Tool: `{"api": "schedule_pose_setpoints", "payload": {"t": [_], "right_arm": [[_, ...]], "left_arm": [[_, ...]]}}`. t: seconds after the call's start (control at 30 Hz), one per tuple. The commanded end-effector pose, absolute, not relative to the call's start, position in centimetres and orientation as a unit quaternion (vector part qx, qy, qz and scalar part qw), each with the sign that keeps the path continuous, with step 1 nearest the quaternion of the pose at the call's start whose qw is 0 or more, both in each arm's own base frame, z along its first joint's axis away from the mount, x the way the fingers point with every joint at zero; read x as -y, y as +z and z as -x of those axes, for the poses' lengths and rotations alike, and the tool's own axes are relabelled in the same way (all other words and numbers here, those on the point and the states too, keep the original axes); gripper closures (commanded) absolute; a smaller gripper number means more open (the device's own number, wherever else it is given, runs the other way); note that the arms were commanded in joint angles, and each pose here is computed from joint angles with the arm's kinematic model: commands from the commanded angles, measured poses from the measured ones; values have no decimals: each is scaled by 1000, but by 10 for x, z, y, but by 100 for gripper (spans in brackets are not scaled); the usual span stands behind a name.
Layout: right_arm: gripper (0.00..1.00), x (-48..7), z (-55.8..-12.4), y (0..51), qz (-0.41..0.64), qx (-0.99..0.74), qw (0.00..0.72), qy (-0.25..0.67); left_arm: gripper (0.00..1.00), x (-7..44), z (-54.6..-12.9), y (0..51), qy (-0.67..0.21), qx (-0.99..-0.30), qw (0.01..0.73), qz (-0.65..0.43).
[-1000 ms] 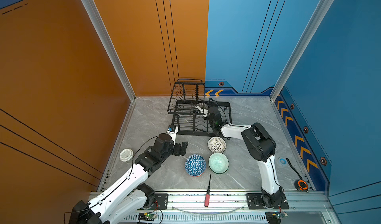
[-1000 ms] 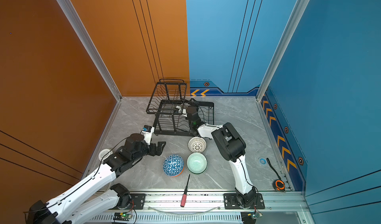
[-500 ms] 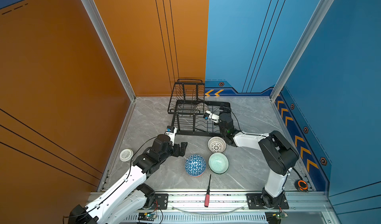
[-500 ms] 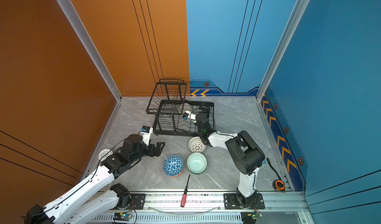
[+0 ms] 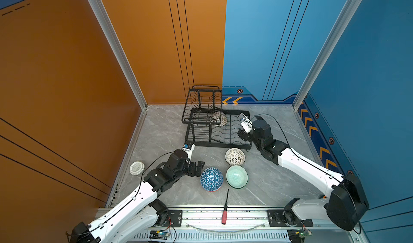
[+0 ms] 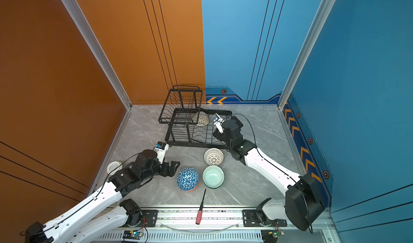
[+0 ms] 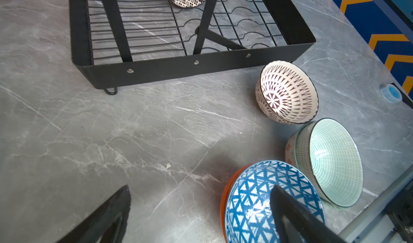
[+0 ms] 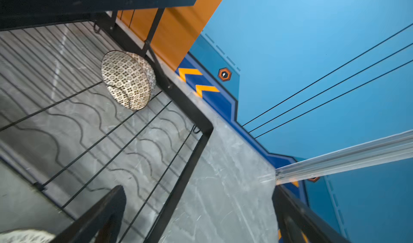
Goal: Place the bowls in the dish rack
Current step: 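Open the right gripper and withdraw it from the rack, then reach the left gripper to the blue triangle-pattern bowl rim and close it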
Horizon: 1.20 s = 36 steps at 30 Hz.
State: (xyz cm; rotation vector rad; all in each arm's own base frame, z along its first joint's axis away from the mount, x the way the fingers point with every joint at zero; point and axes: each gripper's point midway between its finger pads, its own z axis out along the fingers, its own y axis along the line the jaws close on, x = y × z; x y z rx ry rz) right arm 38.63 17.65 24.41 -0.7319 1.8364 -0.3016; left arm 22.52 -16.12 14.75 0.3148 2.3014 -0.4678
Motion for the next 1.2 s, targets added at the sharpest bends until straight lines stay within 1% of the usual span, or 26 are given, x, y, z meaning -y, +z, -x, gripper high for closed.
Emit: {"api": "schedule_pose_setpoints", "payload": {"t": [0.0,0.1,0.23,0.4,0.5,0.57,0.6,0.7,0.77,0.9,0.97,1.13,1.17], "right_arm": [[0,-178,-356,214,244,-850,466,-15],[0,-182,-344,214,219,-861,459,33],[0,-178,-334,207,194,-872,447,51],[0,-177,-333,194,168,-884,430,74],[0,-179,-338,193,148,-889,425,91],[0,-184,-343,193,149,-887,425,98],[0,-186,-346,194,150,-887,426,99],[0,-192,-354,192,154,-888,421,102],[0,-197,-358,190,158,-889,418,105],[0,-201,-364,183,163,-892,410,101],[0,-202,-364,182,162,-893,408,104],[0,-200,-364,179,163,-894,405,100],[0,-200,-364,179,163,-894,405,100]], "left_arm": [[2,164,-214,140,-179,-910,348,-134],[2,167,-211,129,-178,-918,327,-135],[0,172,-210,115,-172,-929,297,-138],[2,181,-209,104,-172,-933,279,-149],[6,187,-210,103,-177,-934,271,-149],[12,190,-209,103,-177,-934,271,-154],[20,190,-210,104,-175,-934,272,-155],[33,192,-211,104,-176,-933,273,-154],[45,194,-211,103,-176,-934,270,-157],[54,196,-208,99,-172,-935,264,-161],[61,197,-208,96,-171,-937,258,-162],[75,198,-206,94,-171,-937,254,-165],[76,198,-206,94,-172,-937,255,-165]]}}
